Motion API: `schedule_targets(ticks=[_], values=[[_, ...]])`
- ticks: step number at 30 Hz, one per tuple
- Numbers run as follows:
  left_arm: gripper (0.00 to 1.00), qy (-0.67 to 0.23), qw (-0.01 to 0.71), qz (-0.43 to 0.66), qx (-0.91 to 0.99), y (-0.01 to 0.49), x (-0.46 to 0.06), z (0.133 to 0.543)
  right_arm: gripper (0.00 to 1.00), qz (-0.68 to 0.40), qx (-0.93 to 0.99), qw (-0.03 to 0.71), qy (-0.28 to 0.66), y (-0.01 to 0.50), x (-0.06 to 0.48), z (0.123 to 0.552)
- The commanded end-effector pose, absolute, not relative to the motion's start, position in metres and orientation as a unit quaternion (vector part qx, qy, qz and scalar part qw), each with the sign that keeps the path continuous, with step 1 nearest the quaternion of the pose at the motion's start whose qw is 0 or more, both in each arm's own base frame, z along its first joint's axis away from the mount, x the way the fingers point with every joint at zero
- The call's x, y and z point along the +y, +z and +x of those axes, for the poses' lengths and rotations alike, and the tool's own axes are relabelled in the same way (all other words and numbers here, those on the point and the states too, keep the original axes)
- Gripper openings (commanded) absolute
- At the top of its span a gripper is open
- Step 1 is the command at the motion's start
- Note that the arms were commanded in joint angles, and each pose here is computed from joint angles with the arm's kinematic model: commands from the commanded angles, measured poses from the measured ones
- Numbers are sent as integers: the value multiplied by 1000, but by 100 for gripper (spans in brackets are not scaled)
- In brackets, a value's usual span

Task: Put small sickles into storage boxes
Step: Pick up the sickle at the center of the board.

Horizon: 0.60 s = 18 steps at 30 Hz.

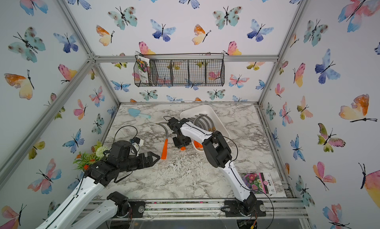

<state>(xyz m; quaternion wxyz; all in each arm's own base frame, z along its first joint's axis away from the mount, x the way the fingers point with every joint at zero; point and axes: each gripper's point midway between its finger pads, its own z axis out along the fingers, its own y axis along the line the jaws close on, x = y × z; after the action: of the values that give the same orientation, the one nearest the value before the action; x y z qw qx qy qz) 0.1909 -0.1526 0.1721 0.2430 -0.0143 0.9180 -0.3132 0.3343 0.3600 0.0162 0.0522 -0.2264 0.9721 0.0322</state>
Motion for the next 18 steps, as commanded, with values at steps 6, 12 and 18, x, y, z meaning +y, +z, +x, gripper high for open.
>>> schedule_targets(ticks=[6, 12, 18], values=[[98, -327, 246, -4, 912, 175, -159, 193, 10, -237, 971, 2, 11, -17, 344, 311], [98, -329, 246, -4, 912, 176, -161, 195, 6, -238, 971, 26, 9, 6, 347, 320], [98, -331, 249, -1, 910, 181, -163, 200, 5, -234, 971, 46, 9, 32, 344, 324]])
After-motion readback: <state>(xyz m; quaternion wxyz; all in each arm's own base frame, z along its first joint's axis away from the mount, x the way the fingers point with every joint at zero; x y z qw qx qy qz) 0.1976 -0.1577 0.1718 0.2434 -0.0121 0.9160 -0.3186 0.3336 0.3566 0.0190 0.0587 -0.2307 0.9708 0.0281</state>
